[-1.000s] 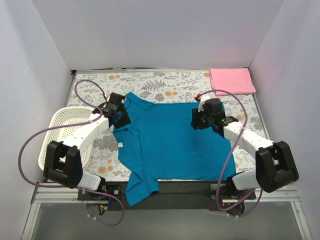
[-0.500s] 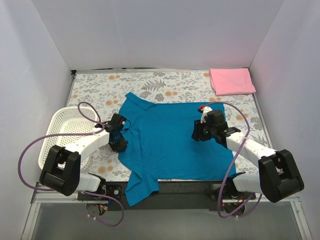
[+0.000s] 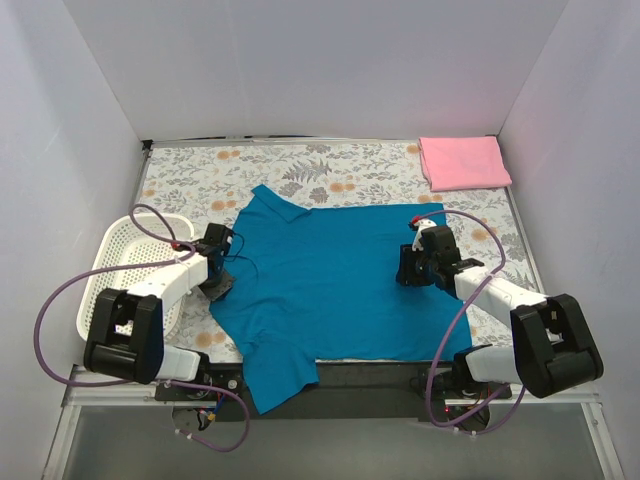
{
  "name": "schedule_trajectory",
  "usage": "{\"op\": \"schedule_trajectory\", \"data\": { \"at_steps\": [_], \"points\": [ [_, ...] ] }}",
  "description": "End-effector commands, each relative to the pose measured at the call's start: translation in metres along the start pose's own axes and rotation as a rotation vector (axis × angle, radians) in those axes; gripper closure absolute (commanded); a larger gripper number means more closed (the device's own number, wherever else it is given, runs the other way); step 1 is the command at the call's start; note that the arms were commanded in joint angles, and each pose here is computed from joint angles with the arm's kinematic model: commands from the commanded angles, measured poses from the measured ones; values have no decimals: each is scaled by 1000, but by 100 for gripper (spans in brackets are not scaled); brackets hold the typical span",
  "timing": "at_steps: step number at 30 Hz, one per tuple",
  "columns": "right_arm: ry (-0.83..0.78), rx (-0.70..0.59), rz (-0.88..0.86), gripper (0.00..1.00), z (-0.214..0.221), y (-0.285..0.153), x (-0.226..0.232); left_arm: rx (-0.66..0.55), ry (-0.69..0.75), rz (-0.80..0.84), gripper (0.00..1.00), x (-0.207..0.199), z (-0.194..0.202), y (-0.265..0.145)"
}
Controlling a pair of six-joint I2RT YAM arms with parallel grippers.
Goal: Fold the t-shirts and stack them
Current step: Flatten the tshirt out
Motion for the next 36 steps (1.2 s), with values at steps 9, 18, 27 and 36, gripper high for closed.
{"op": "schedule_trajectory", "data": {
  "at_steps": [9,18,27,36],
  "points": [
    [37,-8,72,54,-12,-1,-11,-179,132,-117,77,-22,-40,10],
    [54,35,129,54,-18,1,-24,-215,170,-51,64,-41,-51,12],
    [13,-67,185,54,-56,-28,-26,-140,107,299,52,-53,-55,-63],
    [18,-81,226,53,-81,-24,-45,-104,116,360,45,-95,-66,-52]
  ]
}}
Point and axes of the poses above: each gripper's point midway between its finger pads, its own y axis out along the fingers, its own x axis along the line the jaws close on, z = x × y, the point moved 9 cm from there along -y, back along the fingers, and after that the axes turned 10 degrees about -y, right-handed, at the moved point
